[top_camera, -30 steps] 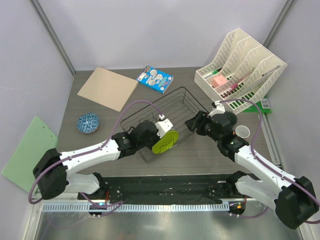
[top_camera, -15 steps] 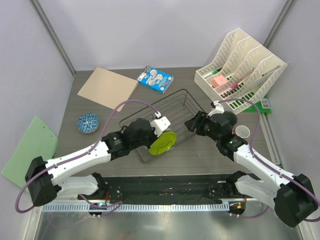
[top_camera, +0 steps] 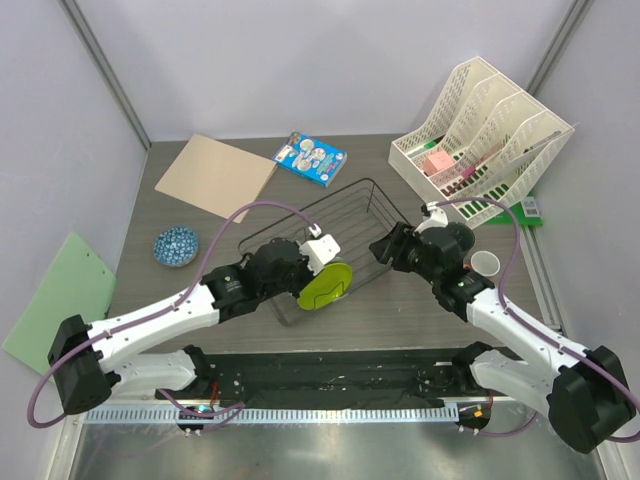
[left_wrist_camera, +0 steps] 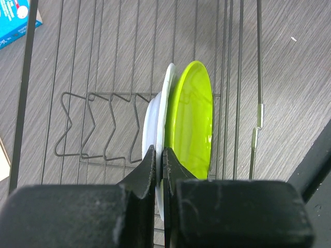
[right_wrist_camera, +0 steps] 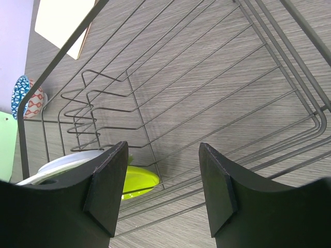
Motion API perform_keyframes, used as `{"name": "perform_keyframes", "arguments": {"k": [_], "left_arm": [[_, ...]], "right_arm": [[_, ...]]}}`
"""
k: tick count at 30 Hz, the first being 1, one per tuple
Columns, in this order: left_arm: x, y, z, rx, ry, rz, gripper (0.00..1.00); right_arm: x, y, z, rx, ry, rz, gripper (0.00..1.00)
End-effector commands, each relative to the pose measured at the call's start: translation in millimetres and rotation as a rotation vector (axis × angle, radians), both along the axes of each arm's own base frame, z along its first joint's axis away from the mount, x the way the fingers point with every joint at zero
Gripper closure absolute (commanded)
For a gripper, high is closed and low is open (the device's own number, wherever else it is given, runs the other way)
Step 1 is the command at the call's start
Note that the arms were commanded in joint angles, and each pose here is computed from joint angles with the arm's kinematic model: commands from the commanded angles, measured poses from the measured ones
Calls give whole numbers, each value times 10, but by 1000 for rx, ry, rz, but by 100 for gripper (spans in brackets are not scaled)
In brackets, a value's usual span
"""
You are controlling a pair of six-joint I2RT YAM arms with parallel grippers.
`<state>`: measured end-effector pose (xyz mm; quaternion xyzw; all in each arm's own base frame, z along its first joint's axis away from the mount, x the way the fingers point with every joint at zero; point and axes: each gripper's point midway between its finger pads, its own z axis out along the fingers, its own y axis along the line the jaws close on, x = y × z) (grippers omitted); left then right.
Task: Unload the mixed dishes from the dish rack
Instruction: Pick up the plate from the dish rack.
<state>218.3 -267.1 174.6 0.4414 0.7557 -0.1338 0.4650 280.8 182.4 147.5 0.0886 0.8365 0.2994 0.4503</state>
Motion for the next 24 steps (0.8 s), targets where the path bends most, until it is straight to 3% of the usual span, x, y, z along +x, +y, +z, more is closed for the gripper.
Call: {"name": "perform_keyframes", "arguments": {"k": [1, 8, 24], "left_arm": [[176, 16, 281, -52, -105, 64, 100], [300, 160, 733, -112, -225, 147, 100], [396, 324, 937, -70, -323, 199, 100]], "right_arm": [[67, -13, 58, -2, -38, -15, 38], [75, -12, 53, -2, -38, -17, 38], [74, -11, 37, -1, -34, -18, 38]]}}
